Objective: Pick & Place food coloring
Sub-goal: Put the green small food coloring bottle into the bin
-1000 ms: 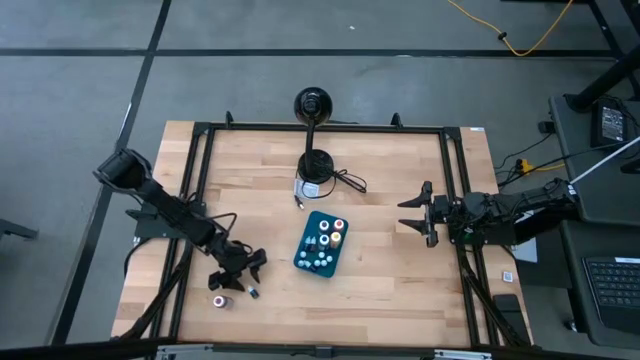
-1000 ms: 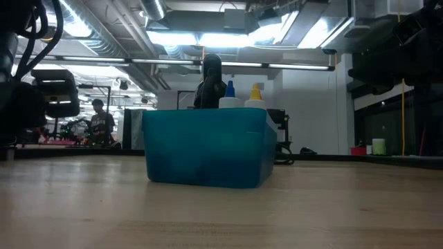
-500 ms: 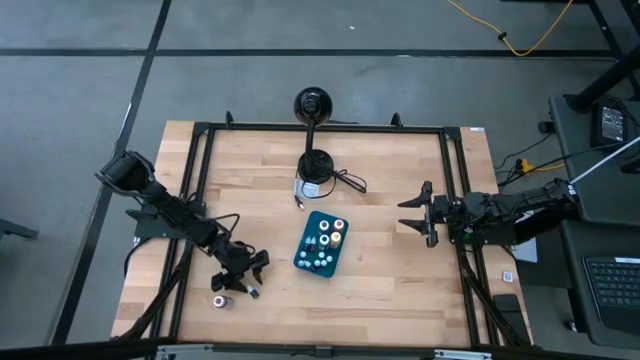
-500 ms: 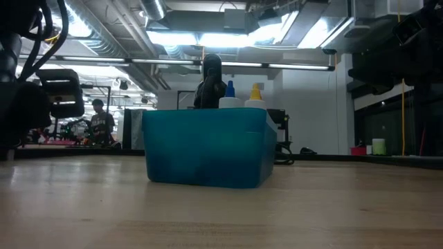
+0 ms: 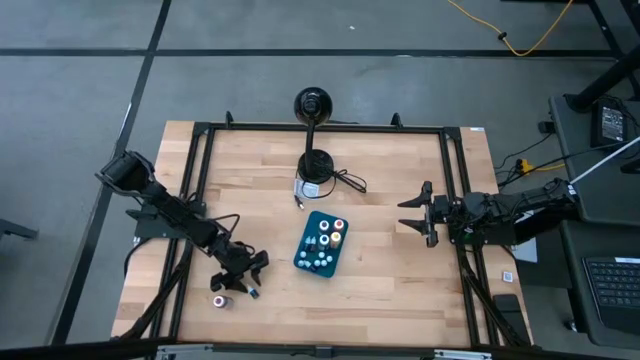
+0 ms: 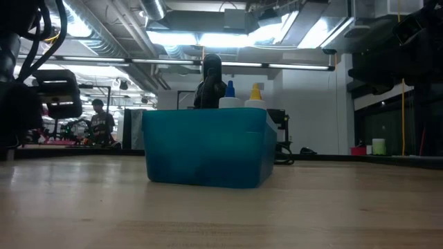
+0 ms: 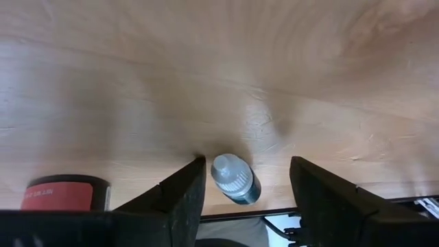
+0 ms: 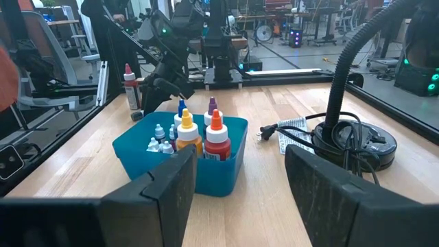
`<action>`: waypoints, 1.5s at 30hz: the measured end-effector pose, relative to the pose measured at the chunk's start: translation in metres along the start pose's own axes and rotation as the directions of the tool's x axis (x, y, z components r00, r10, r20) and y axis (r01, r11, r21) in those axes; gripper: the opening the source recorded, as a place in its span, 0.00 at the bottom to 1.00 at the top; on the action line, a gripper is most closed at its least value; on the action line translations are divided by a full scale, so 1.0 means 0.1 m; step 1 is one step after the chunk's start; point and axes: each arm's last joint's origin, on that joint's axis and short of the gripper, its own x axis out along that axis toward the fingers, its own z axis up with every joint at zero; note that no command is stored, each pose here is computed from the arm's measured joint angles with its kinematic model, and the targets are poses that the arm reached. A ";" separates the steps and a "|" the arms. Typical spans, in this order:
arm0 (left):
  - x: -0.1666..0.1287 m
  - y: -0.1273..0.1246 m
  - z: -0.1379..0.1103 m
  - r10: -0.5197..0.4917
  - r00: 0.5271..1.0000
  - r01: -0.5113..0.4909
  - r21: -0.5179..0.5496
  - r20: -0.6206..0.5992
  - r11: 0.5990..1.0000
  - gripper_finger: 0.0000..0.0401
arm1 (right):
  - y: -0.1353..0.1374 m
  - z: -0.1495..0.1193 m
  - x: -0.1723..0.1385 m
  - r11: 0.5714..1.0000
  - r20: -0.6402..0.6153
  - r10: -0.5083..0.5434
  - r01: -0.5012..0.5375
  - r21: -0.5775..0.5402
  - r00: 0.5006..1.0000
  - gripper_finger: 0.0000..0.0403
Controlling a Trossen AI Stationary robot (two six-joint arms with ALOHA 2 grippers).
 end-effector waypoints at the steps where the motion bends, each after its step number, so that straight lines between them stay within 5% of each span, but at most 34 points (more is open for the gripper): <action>1: 0.00 0.00 0.00 0.001 1.000 -0.001 0.000 0.000 1.000 0.50 | 0.00 0.00 0.00 1.000 0.000 0.000 0.000 0.000 1.000 0.55; 34: 0.04 0.03 0.04 0.055 0.999 -0.055 -0.001 -0.001 0.999 0.21 | 0.00 0.00 0.00 1.000 0.000 0.000 0.000 0.000 1.000 0.55; 45: 0.03 -0.02 0.02 0.040 0.998 -0.042 0.046 0.039 0.998 0.18 | 0.00 0.00 0.00 1.000 0.000 0.000 0.000 0.000 1.000 0.55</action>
